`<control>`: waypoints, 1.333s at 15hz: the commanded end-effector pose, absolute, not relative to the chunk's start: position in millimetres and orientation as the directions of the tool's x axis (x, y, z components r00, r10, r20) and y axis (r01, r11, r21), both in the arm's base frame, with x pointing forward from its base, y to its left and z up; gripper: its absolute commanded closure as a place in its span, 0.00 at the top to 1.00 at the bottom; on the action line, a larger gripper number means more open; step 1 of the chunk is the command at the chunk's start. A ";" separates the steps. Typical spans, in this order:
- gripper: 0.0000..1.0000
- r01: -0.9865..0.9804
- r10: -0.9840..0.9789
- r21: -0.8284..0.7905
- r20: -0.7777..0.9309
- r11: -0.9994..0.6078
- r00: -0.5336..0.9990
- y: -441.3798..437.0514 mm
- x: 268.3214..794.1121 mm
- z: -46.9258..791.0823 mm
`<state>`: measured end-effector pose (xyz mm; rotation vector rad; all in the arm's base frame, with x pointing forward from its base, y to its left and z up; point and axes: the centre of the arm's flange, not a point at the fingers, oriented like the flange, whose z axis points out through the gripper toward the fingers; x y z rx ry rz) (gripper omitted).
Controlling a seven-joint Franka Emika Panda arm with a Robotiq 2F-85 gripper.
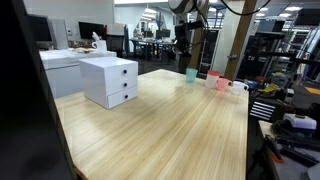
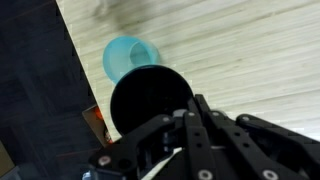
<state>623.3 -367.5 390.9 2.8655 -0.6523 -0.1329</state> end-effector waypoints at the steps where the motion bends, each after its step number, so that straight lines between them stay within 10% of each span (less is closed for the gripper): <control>1: 0.04 -0.471 -0.490 0.211 -0.051 -0.857 0.870 -387.9 625.4 398.2; 20: 0.04 -0.574 -0.606 0.208 -0.151 -0.792 0.781 -407.2 591.4 374.6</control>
